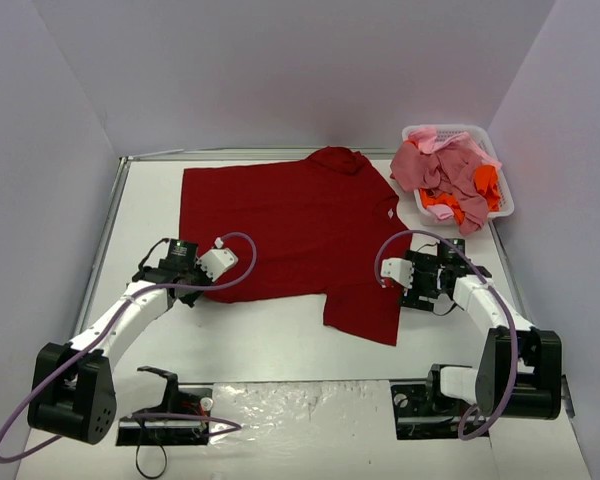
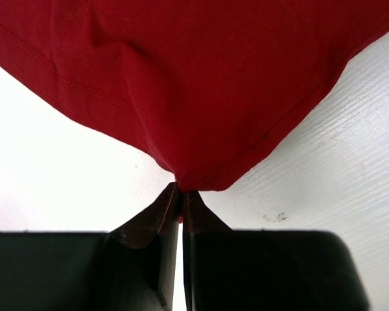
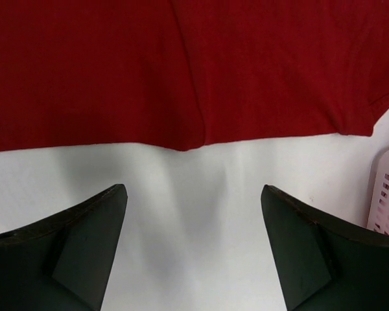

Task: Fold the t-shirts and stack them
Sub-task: Flatten out the tshirt

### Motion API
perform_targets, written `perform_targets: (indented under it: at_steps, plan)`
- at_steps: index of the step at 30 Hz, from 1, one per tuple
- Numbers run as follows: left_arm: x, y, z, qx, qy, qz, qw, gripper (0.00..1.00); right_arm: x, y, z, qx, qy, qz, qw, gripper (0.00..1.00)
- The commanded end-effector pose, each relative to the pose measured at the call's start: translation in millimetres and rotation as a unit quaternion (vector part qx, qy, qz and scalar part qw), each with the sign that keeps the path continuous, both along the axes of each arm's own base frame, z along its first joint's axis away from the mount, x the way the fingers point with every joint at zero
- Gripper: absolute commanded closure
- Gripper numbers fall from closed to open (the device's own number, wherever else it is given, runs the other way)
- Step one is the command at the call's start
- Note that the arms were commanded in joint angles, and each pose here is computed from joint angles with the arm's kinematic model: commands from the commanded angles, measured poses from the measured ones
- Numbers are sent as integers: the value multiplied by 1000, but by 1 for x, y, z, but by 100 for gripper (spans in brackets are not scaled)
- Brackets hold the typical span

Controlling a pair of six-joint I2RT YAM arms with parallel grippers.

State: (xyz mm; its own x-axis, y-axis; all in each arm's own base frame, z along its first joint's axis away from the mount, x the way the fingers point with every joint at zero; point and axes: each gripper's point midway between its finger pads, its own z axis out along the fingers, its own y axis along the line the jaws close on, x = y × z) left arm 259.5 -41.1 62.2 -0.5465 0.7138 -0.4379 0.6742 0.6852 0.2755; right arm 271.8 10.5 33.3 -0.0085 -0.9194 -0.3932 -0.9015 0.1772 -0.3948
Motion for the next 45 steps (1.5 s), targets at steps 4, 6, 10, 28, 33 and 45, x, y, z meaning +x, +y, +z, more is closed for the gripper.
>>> perform_targets:
  at_steps: [4,6,10,28,33,45]
  plan:
    - [13,-2,18,-8,-29,9,1000,98,20,7,-3,26,-15,5,1000,19]
    - [14,-2,18,-7,-30,9,999,97,26,8,-5,31,-11,3,999,20]
    - [15,-2,17,-6,-29,9,1000,98,34,14,-8,44,-2,1,999,23]
    - [14,-3,16,-7,-23,5,1000,98,47,35,3,58,16,-27,998,100]
    - [7,-18,42,-58,-28,-24,998,98,44,40,57,115,22,-71,991,100]
    - [-52,-31,184,-95,-97,-140,981,98,-1,64,197,236,19,-85,968,100]
